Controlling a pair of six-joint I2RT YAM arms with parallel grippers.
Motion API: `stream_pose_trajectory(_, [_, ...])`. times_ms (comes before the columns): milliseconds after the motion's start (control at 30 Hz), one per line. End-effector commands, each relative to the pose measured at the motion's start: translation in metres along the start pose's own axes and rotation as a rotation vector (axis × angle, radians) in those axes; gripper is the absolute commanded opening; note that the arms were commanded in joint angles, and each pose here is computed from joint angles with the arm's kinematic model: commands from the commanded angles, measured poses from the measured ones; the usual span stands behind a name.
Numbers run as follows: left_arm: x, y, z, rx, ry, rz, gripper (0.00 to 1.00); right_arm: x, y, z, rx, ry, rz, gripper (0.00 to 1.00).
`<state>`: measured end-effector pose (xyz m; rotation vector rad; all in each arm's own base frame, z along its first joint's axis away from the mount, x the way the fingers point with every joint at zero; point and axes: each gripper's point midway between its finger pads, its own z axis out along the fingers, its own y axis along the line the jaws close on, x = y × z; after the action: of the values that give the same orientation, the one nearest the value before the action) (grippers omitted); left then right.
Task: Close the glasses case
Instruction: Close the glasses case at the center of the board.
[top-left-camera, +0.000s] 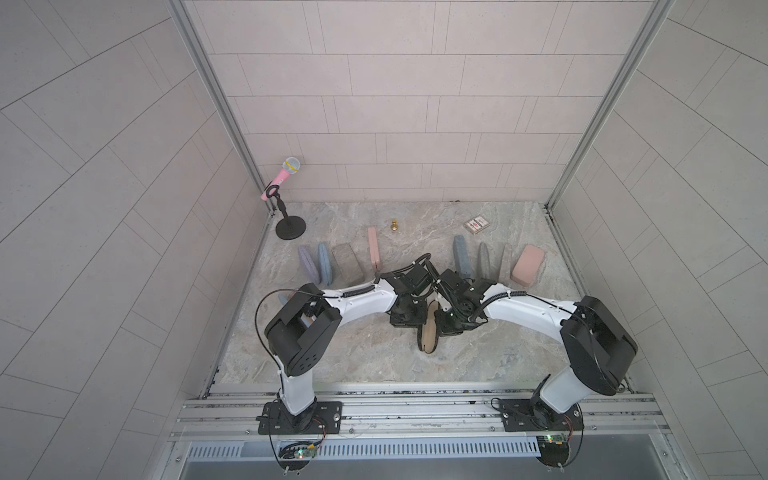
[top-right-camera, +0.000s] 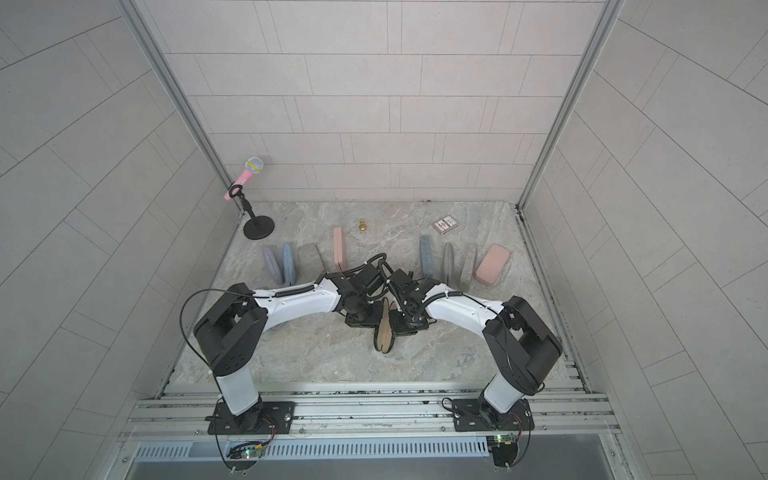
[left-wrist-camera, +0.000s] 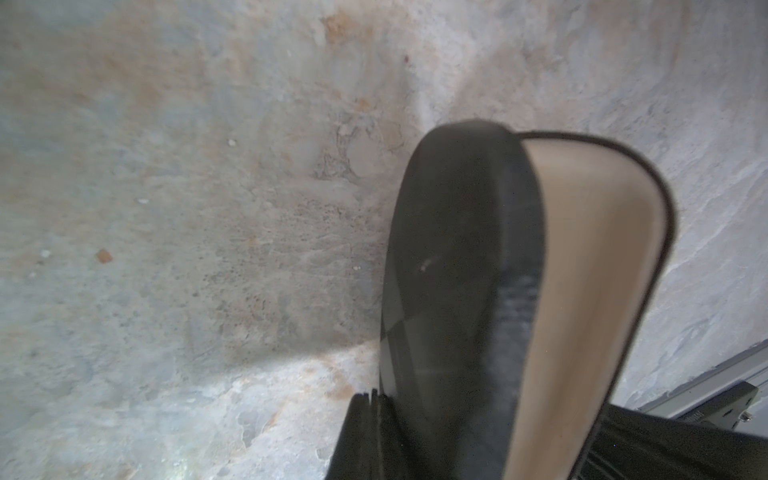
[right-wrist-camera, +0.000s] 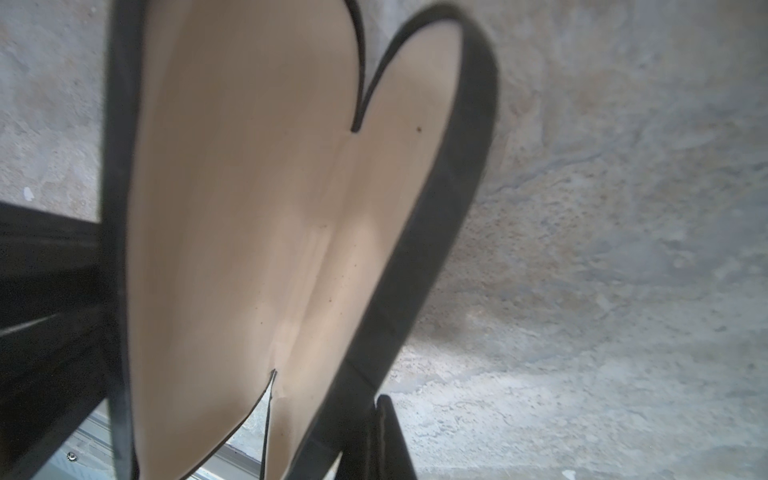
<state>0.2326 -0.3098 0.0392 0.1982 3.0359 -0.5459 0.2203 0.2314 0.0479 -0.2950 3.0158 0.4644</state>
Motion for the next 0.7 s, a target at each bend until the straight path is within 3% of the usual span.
stream_pose_trajectory(0, [-0.005,-0.048,-0.008,0.146,-0.017,0.069,0.0,-0.029,0.047,-0.017,-0.147,-0.117,-0.111,0.0])
stream_pose_trajectory(333, [-0.005,-0.048,-0.009,0.148,-0.021,0.071,0.0,-0.031,0.047,-0.016,-0.13,-0.126,-0.117,0.0])
stream_pose_trajectory(567, [-0.006,-0.046,-0.016,0.133,-0.04,0.07,0.0,-0.032,0.031,-0.022,-0.046,-0.154,-0.087,0.01])
stream_pose_trajectory(667, [-0.008,-0.042,-0.02,0.113,-0.052,0.092,0.08,-0.03,0.022,-0.024,-0.007,-0.165,-0.073,0.02])
